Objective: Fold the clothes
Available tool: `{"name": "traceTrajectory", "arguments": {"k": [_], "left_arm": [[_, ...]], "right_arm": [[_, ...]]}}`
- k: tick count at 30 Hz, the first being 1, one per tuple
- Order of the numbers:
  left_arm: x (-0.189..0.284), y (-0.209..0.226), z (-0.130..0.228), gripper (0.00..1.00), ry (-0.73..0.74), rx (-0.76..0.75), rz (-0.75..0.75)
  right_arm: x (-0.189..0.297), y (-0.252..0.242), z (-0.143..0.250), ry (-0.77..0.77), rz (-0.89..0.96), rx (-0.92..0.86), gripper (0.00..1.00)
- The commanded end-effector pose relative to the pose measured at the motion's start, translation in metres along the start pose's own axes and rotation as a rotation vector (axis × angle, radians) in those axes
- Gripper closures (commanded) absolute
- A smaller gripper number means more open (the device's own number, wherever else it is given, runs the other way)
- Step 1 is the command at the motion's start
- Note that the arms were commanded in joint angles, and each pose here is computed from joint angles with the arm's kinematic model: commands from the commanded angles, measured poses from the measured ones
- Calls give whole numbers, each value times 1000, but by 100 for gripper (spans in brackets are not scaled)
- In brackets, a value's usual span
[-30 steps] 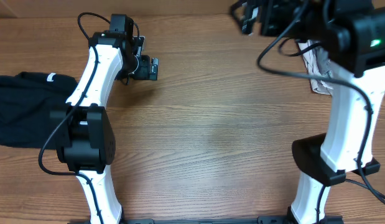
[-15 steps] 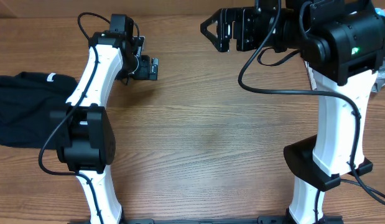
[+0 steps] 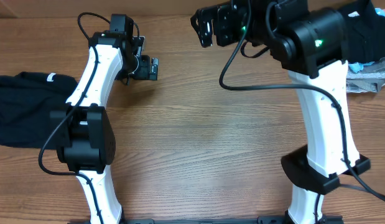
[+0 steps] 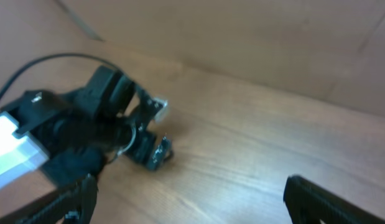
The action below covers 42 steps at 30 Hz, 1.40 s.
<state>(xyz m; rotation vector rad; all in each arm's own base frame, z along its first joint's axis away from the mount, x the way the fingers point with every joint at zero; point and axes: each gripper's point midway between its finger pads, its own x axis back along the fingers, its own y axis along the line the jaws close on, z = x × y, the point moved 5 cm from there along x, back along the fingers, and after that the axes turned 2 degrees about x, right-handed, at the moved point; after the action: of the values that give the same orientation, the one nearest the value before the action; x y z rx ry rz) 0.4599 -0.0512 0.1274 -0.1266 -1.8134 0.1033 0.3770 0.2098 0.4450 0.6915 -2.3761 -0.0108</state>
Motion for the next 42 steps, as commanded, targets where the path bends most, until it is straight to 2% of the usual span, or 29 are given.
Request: {"name": "traceTrajectory", "arguments": {"k": [1,5,10,23,30,33,42], "left_arm": [[-3,1,2,0,7,-22,-7],[-3,1,2,0,7,-22,-7],[-3,1,2,0,7,-22,-7],[-3,1,2,0,7,-22,-7],[-3,1,2,0,7,-22,-7],[-3,1,2,0,7,-22,-7],[-3,1,2,0,7,-22,-7]], "right_arm": [[15,-6,-4,-59,38,13,0],[2,-16,9,-87,49,6,0],[-2,-28,45,-149,54,4,0],[39,-85,194,-368,83,-48,0],[72,-95,252,-580,184,-20,0],[74,-98,280,-624,210,-16,0],[61,-107,321,-639,240,-26,0]]}}
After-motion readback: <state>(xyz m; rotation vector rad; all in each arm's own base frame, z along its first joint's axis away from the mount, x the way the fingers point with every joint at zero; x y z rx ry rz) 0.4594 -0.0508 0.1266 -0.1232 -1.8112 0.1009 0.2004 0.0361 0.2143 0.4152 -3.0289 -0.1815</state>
